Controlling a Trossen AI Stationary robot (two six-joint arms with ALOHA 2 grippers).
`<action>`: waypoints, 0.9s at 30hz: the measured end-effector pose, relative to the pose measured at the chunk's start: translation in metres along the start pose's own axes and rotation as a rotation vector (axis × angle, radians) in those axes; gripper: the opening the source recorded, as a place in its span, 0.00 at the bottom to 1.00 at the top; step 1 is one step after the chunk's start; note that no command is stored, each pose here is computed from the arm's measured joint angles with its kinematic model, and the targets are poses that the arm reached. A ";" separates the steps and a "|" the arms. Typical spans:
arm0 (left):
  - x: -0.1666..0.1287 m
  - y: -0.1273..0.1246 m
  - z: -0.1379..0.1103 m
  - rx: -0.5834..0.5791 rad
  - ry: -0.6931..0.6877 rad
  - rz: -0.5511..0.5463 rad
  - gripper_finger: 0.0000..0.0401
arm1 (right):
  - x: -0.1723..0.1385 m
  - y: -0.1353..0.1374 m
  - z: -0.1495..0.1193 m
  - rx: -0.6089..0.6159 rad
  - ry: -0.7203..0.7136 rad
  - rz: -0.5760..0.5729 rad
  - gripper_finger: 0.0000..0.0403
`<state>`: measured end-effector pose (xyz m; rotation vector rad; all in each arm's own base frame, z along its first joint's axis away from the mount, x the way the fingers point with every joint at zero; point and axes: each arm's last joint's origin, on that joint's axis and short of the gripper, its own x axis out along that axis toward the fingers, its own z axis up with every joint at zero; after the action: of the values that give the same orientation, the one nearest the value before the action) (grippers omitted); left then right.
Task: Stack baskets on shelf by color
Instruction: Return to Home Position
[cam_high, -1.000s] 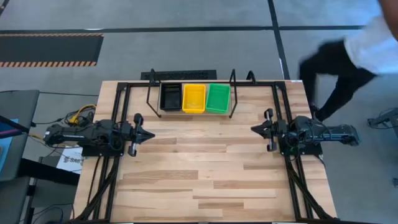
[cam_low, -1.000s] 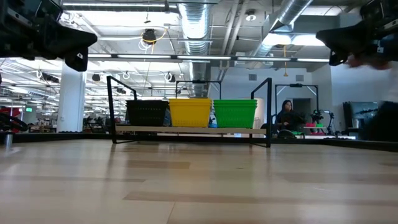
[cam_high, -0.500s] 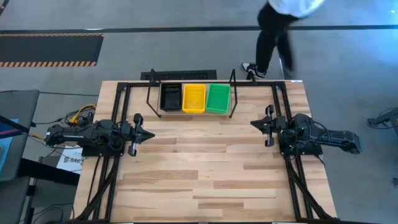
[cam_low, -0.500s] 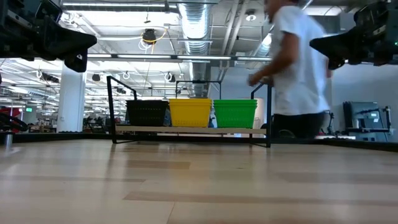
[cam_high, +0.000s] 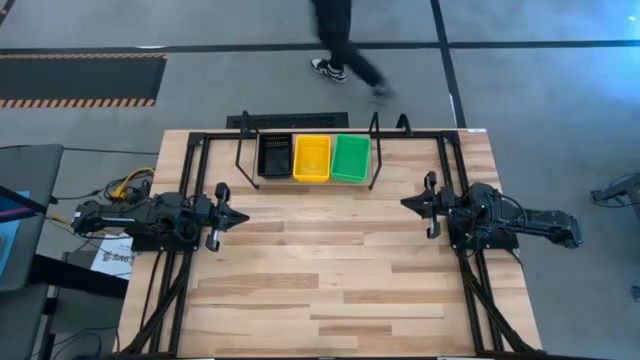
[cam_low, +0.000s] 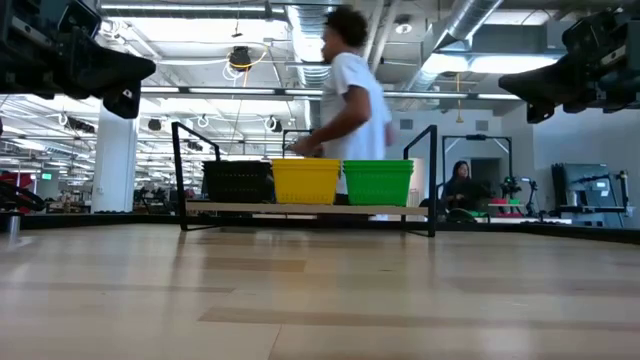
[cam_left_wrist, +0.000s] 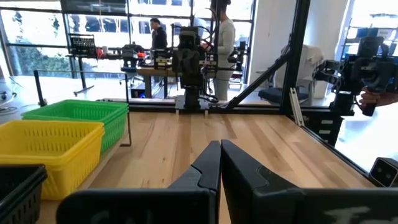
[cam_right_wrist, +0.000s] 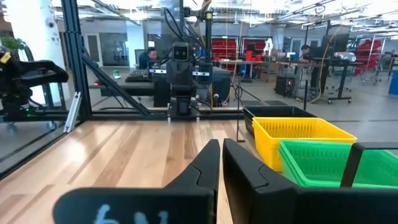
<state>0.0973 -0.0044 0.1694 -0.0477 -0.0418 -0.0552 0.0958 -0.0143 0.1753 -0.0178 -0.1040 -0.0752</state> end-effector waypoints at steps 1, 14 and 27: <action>0.000 0.000 0.000 -0.001 0.004 0.000 0.00 | 0.000 0.000 0.000 0.005 0.000 0.000 0.11; 0.000 0.000 -0.001 0.022 0.005 0.001 0.00 | 0.000 0.000 -0.001 0.030 0.006 -0.001 0.11; 0.000 0.000 -0.001 0.018 0.005 0.001 0.00 | 0.000 0.000 -0.005 0.035 0.046 -0.001 0.11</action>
<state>0.0974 -0.0044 0.1688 -0.0294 -0.0372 -0.0539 0.0963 -0.0143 0.1705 0.0187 -0.0590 -0.0746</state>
